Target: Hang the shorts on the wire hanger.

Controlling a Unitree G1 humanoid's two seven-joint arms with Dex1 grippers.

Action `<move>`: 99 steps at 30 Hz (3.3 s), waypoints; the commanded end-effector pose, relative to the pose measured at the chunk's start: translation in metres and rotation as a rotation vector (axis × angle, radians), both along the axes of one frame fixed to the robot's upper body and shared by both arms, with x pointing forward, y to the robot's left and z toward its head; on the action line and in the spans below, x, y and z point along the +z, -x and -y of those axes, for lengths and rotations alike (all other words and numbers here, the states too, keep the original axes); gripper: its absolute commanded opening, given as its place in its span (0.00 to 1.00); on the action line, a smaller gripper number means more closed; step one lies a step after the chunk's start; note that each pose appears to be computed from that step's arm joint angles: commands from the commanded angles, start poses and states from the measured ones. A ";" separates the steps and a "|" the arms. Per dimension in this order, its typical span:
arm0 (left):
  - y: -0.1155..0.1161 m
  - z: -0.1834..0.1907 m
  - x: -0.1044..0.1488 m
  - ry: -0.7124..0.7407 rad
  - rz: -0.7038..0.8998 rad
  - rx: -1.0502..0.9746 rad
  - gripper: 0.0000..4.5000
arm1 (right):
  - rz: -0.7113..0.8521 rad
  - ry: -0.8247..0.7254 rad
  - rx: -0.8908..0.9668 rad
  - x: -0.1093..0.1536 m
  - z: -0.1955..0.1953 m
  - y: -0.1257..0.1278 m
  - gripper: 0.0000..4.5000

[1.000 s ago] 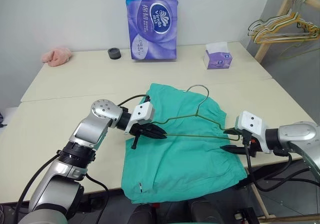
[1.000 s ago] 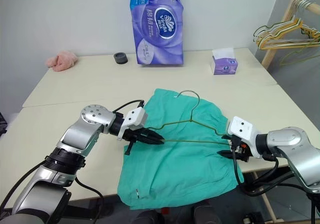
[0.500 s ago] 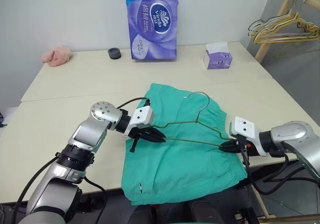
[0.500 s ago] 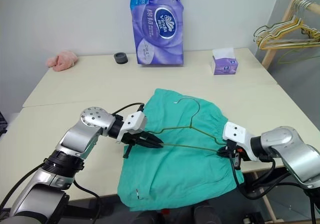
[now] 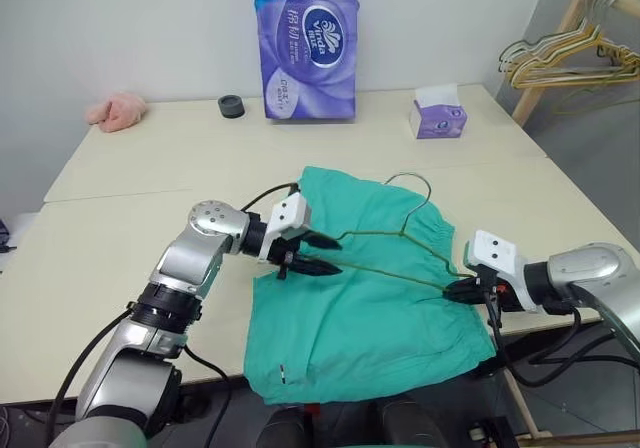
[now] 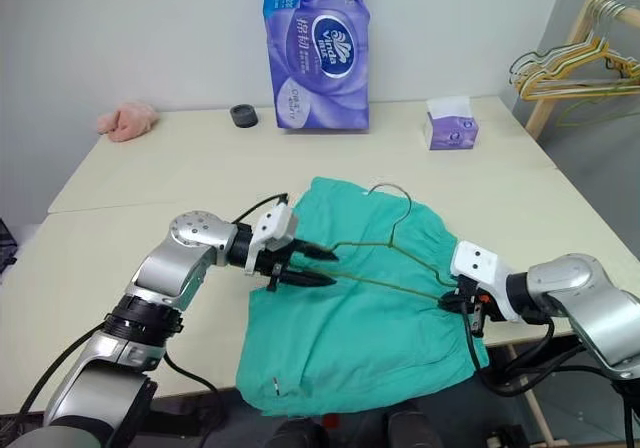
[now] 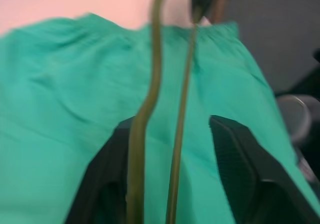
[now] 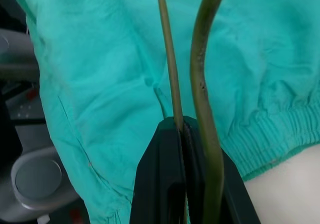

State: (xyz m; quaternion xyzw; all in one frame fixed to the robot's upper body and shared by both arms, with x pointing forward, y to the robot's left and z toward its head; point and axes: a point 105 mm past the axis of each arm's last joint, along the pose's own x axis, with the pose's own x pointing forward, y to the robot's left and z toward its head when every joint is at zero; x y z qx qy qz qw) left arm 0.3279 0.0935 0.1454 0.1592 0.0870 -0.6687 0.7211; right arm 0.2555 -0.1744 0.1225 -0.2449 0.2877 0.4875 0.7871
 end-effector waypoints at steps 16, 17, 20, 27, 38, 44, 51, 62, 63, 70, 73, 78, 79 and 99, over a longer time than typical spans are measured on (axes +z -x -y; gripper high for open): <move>0.020 -0.018 0.010 -0.028 -0.028 -0.093 0.66 | -0.098 -0.209 -0.741 -0.023 0.097 0.098 0.00; 0.021 -0.017 0.010 -0.029 -0.032 -0.097 0.66 | -0.103 -0.211 -0.753 -0.024 0.098 0.101 0.00; 0.027 -0.010 0.012 -0.023 -0.050 -0.148 0.66 | -0.148 -0.231 -0.840 -0.037 0.102 0.113 0.00; 0.022 -0.003 0.013 -0.040 0.025 -0.162 0.66 | -0.242 -0.236 -0.862 -0.053 0.094 0.119 0.00; 0.010 0.007 0.024 -0.004 0.200 -0.078 0.66 | -0.323 -0.259 -0.790 -0.060 0.080 0.115 0.00; 0.003 0.000 0.024 -0.012 0.229 -0.020 0.66 | -0.330 -0.266 -0.774 -0.054 0.086 0.117 0.00; -0.009 -0.004 0.028 -0.006 0.272 0.040 0.66 | -0.321 -0.259 -0.766 -0.048 0.094 0.117 0.00; -0.014 -0.006 0.026 -0.023 0.304 0.050 0.66 | -0.318 -0.275 -0.668 -0.042 0.079 0.099 0.00; -0.015 -0.007 0.026 -0.023 0.308 0.053 0.66 | -0.320 -0.278 -0.663 -0.041 0.079 0.098 0.00; -0.016 -0.008 0.026 -0.019 0.311 0.058 0.66 | -0.387 -0.268 -0.615 -0.055 0.069 0.095 0.00; -0.017 -0.007 0.027 -0.015 0.312 0.058 0.66 | -0.391 -0.265 -0.601 -0.059 0.067 0.085 0.00; -0.019 -0.006 0.030 -0.001 0.322 0.065 0.66 | -0.363 -0.245 -0.555 -0.062 0.064 0.060 0.00; -0.020 -0.006 0.031 0.000 0.323 0.067 0.66 | -0.359 -0.250 -0.559 -0.062 0.065 0.056 0.00; -0.031 -0.005 0.054 0.142 0.305 0.173 0.66 | -0.056 -0.314 -0.439 -0.008 0.040 -0.008 0.00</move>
